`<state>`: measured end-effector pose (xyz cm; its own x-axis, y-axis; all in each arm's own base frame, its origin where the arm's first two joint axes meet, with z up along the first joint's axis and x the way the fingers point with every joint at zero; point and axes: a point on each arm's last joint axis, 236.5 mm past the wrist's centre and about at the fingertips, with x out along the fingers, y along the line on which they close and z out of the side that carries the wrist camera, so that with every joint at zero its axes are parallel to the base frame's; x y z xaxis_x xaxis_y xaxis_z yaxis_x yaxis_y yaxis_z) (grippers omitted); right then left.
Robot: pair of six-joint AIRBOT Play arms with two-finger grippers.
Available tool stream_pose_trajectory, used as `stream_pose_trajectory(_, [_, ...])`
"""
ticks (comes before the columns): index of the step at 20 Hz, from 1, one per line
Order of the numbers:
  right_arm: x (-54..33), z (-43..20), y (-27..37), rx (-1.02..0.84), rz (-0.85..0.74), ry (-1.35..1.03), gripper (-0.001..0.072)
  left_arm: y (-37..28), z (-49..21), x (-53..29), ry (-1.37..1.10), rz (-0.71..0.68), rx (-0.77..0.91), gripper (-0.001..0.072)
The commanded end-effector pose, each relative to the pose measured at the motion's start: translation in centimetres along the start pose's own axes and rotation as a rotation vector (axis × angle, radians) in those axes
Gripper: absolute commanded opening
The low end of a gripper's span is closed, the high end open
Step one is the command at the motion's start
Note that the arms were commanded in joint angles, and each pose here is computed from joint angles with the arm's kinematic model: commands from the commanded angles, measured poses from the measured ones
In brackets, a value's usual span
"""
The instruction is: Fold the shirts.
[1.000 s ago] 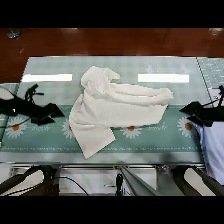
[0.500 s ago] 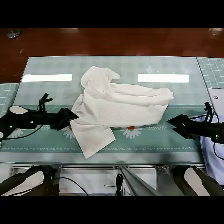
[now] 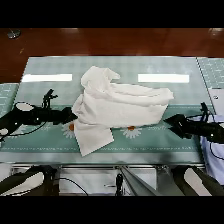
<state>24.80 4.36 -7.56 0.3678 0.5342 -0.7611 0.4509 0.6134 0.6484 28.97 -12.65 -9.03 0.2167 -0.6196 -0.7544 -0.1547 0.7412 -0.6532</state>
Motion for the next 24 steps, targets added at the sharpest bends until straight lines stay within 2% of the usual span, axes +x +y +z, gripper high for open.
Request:
stream_pose_trajectory(1, [2.7,0.7,0.4,0.02,-0.021,0.006,0.0627,-0.5,-0.3,-0.1,0.02,-0.015,0.011,0.0035])
stream_pose_trajectory(6, [6.5,2.1,3.4,0.03,0.015,0.077,0.0626,-0.7,-0.7,-0.1,0.035,-0.021,0.011,0.0035])
stream_pose_trajectory(8, [7.9,2.5,4.8,0.001,0.021,0.092,0.059,-0.7,-0.7,-0.1,0.037,-0.023,0.011,0.0035])
stream_pose_trajectory(9, [8.4,2.8,5.6,-0.03,0.021,0.097,0.0393,-0.7,-0.7,-0.1,0.037,-0.023,0.011,0.0035])
stream_pose_trajectory(10, [8.7,3.1,6.7,-0.076,0.028,0.103,0.0084,-0.8,-0.6,-0.1,0.035,-0.024,0.013,0.0035])
stream_pose_trajectory(11, [8.5,3.5,8.1,-0.133,0.047,0.1,0.0025,-1.2,-0.3,-0.3,0.032,-0.03,0.022,0.0034])
stream_pose_trajectory(14, [4.9,6.7,14.8,-0.3,0.122,0.069,0.0024,-5.3,3.5,-3.1,-0.054,-0.089,0.111,0.0035])
stream_pose_trajectory(16, [-0.4,10.3,21.6,-0.425,0.162,-0.056,0.0024,-11.9,8.4,-8.0,-0.215,-0.191,0.219,0.0034])
stream_pose_trajectory(19, [-12.0,13.2,32.1,-0.656,0.196,-0.294,0.0024,-23.8,13.7,-19.9,-0.517,-0.311,0.469,0.0034])
stream_pose_trajectory(21, [-20.0,11.7,36.2,-0.811,0.165,-0.426,0.0024,-31.2,13.5,-28.8,-0.707,-0.351,0.666,0.0034])
stream_pose_trajectory(24, [-30.3,5.7,38.7,-0.982,0.14,-0.6,0.0025,-38.6,9.0,-40.1,-0.96,-0.341,0.901,0.0034])
